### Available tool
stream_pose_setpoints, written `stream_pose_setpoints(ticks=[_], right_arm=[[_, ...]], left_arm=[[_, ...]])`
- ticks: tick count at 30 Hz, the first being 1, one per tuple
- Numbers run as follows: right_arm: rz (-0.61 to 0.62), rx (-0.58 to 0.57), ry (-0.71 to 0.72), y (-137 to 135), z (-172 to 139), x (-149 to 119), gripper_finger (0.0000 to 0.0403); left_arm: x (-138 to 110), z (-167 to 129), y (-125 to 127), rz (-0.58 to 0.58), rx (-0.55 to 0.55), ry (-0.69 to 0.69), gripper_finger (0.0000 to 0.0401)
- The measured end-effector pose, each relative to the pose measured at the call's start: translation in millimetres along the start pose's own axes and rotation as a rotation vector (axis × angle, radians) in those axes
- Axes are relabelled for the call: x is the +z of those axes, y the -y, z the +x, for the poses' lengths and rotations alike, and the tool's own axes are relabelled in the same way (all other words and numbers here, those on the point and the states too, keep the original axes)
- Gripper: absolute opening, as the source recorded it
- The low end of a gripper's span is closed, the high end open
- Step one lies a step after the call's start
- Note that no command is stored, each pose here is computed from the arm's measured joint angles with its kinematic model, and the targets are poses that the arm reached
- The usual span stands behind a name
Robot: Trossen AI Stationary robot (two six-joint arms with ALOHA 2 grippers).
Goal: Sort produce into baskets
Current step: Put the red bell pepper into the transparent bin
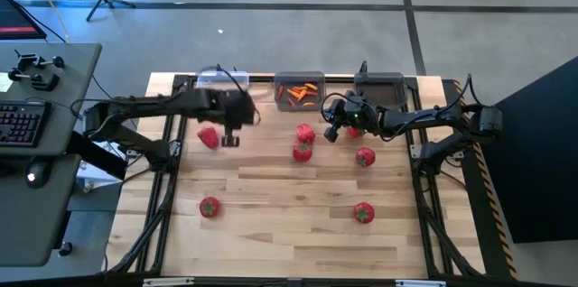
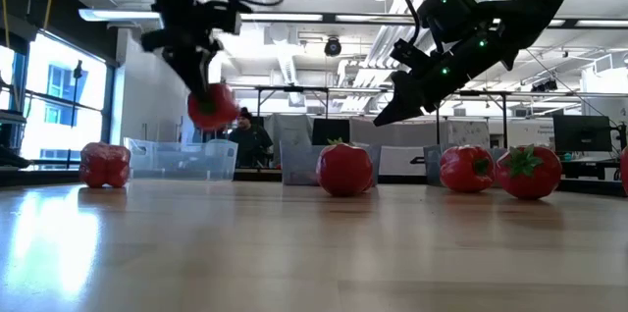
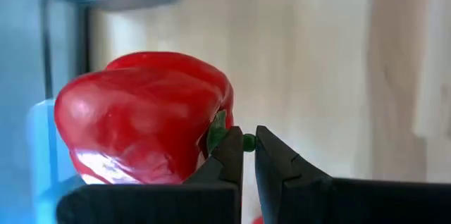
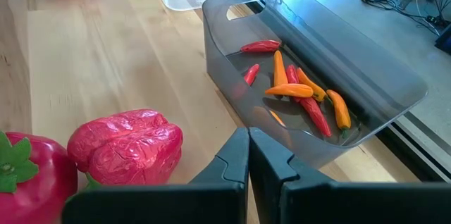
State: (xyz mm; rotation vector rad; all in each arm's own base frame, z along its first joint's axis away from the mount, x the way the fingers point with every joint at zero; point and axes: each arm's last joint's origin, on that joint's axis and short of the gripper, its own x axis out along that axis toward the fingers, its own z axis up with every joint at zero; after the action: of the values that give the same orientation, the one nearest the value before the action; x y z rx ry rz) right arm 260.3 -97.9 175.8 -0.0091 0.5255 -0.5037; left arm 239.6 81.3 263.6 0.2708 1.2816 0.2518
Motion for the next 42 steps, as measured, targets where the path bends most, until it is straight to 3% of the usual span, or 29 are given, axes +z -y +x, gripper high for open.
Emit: stream_pose_setpoints(ticks=[5,8,14,19,25,34,42], right_arm=[[0.000,0.000,0.000,0.0,0.0,0.0,0.0000],[0.001,0.000,0.000,0.0,0.0,0.0,0.0000],[0.007,0.000,0.000,0.0,0.0,0.0,0.0000],[0.006,0.000,0.000,0.0,0.0,0.0,0.0000],[0.001,0.001,0.000,-0.2,0.0,0.0,0.0000],[-0.002,0.001,0.000,-0.2,0.0,0.0,0.0000],[-0.002,0.001,0.000,-0.2,0.0,0.0,0.0000]], left_arm=[[-17.9,-4.0,-37.1,-0.175,0.058,-0.008,0.0000],[-31.6,9.4,-50.8,-0.186,0.060,-0.042,0.0000],[-35.5,34.1,-75.6,-0.151,0.089,0.038,0.0000],[-44.1,47.1,-96.8,-0.231,0.044,0.090,0.0000],[-60.1,34.4,-123.7,-0.483,-0.108,0.250,0.0000],[-94.1,29.1,-163.8,-0.979,-0.305,0.542,0.0000],[-102.8,44.6,-171.0,-1.143,-0.372,0.826,0.0000]])
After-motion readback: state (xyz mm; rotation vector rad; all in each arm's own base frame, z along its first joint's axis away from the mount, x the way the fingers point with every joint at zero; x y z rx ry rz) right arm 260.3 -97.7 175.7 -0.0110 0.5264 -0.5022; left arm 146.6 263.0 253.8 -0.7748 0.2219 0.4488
